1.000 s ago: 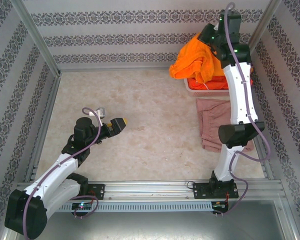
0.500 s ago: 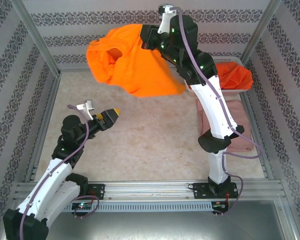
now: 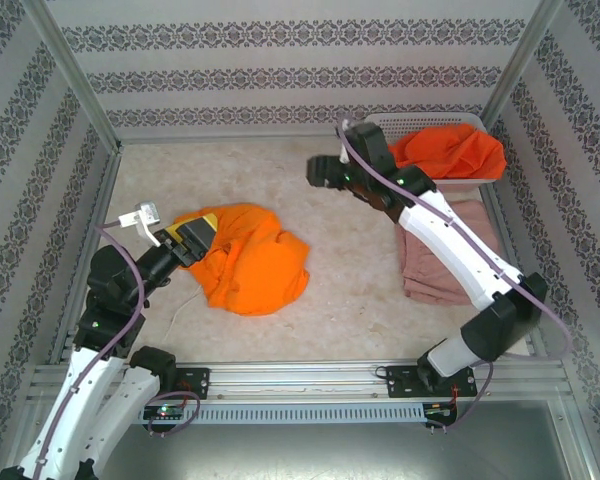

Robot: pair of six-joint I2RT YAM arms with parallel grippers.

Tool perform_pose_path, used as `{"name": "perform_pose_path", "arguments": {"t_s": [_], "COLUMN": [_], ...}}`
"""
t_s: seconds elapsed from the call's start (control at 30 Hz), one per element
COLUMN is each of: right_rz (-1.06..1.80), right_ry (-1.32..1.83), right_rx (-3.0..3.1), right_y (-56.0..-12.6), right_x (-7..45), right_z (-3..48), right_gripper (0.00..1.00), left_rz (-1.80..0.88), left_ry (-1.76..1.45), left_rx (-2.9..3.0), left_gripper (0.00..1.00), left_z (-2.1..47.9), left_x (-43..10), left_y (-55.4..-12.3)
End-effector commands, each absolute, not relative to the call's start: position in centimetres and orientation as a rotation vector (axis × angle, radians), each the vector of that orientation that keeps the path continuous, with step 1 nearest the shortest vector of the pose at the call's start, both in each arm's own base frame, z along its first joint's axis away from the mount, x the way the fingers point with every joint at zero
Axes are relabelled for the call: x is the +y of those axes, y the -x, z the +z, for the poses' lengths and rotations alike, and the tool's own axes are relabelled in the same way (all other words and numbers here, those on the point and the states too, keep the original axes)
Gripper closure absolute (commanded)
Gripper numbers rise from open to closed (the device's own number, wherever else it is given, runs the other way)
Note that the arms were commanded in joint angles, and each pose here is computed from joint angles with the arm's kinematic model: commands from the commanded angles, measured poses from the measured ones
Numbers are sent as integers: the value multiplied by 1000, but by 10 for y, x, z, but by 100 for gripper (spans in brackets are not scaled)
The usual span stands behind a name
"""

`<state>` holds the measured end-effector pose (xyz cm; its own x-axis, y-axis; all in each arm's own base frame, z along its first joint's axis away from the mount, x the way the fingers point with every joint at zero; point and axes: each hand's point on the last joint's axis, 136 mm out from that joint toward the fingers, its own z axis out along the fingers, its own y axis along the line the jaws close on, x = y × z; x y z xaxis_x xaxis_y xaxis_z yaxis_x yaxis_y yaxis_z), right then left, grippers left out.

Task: Fold and stack the shorts

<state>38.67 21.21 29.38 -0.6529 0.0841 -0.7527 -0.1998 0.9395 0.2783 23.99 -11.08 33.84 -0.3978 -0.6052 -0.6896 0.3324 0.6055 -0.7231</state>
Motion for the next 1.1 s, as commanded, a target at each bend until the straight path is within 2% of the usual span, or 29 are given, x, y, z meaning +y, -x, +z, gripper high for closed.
{"name": "perform_pose_path", "arguments": {"t_s": [0.0,0.27,0.5,0.57,0.73,0.8,1.07], "right_rz": [455,497,426,375,341,340,284], "right_ry": [98,576,907,979,1008,1002,968], "right_rx": [2123,2144,2119,2104,2112,2085,1941], "right_y": [-376,-308,-264,-257,-253,-253,-254], "right_x": [199,274,334,343,345,342,319], "right_z": [309,255,226,217,208,212,251], "right_gripper": [16,6,4,3,2,2,2], "left_rz": [-829,-552,-727,-707,-590,-575,-534], "left_ry": [319,440,700,745,726,707,675], "left_rx": [1829,2027,2133,2171,2278,2317,2429], "left_gripper": [0,0,0,1,10,16,30], "left_z": [319,275,212,194,168,157,122], "left_x": [-85,-50,-16,-3,13,15,21], "left_y": [-237,-265,-322,-334,-355,-362,-384]}}
